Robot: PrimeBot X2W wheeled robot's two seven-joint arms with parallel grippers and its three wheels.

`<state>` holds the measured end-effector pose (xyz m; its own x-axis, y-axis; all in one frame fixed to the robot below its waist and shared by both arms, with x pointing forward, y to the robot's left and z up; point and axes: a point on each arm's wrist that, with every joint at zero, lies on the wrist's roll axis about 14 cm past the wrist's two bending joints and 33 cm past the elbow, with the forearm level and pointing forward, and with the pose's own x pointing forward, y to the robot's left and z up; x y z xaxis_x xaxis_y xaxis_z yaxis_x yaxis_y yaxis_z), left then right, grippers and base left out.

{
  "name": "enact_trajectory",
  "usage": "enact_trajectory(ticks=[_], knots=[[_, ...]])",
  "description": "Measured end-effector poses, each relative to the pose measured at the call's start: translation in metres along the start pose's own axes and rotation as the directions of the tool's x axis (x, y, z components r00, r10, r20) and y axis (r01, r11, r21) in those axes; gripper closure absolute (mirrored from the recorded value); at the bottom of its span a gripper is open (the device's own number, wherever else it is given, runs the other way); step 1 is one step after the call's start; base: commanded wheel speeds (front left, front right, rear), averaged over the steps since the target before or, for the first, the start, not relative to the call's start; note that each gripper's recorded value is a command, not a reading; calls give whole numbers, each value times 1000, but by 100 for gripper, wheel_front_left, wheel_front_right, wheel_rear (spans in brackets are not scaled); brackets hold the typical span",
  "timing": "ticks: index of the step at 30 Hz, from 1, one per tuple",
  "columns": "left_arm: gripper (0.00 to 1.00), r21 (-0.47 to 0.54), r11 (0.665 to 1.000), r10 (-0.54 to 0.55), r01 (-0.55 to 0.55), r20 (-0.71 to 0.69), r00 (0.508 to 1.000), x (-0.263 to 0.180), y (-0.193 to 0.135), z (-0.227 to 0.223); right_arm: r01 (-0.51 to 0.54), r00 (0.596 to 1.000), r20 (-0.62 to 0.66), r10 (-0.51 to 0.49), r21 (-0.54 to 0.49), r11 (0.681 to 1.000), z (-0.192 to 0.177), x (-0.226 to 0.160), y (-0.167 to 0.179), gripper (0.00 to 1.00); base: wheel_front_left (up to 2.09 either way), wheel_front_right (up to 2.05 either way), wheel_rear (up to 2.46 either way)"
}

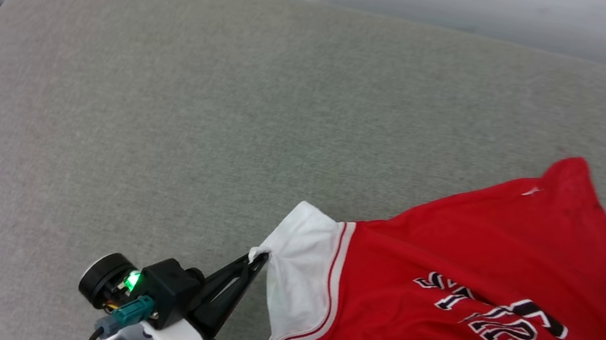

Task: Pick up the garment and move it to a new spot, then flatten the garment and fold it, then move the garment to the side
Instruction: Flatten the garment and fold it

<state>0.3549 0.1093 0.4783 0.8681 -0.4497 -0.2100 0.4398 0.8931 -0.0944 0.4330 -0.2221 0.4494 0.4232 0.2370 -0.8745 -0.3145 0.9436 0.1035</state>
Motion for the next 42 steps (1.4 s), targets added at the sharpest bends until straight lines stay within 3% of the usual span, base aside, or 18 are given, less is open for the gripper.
enact_trajectory(ticks=[6, 13, 28, 30, 42], knots=[[100, -5, 1000, 28, -28, -13, 1000, 3, 7, -2, -5, 998, -60, 3, -30, 1000, 40, 36, 14, 0, 0, 0, 0], [100, -14, 998, 53, -53, -32, 998, 7, 13, -8, 59, 987, -147, -67, -59, 996, 57, 79, 4, 0, 0, 0, 0], [100, -23, 995, 98, -100, -80, 992, 8, 26, -25, 53, 968, -237, -82, -128, 990, 50, 136, 10, 0, 0, 0, 0], [100, -22, 995, 98, -100, -81, 992, 8, 26, -25, 49, 969, -233, -78, -130, 990, 50, 136, 10, 98, 0, 0, 0], [100, 4, 993, 122, -122, -45, 991, -2, 33, -13, 14, 998, -52, -22, -144, 989, 72, 119, 29, 100, 0, 0, 0]])
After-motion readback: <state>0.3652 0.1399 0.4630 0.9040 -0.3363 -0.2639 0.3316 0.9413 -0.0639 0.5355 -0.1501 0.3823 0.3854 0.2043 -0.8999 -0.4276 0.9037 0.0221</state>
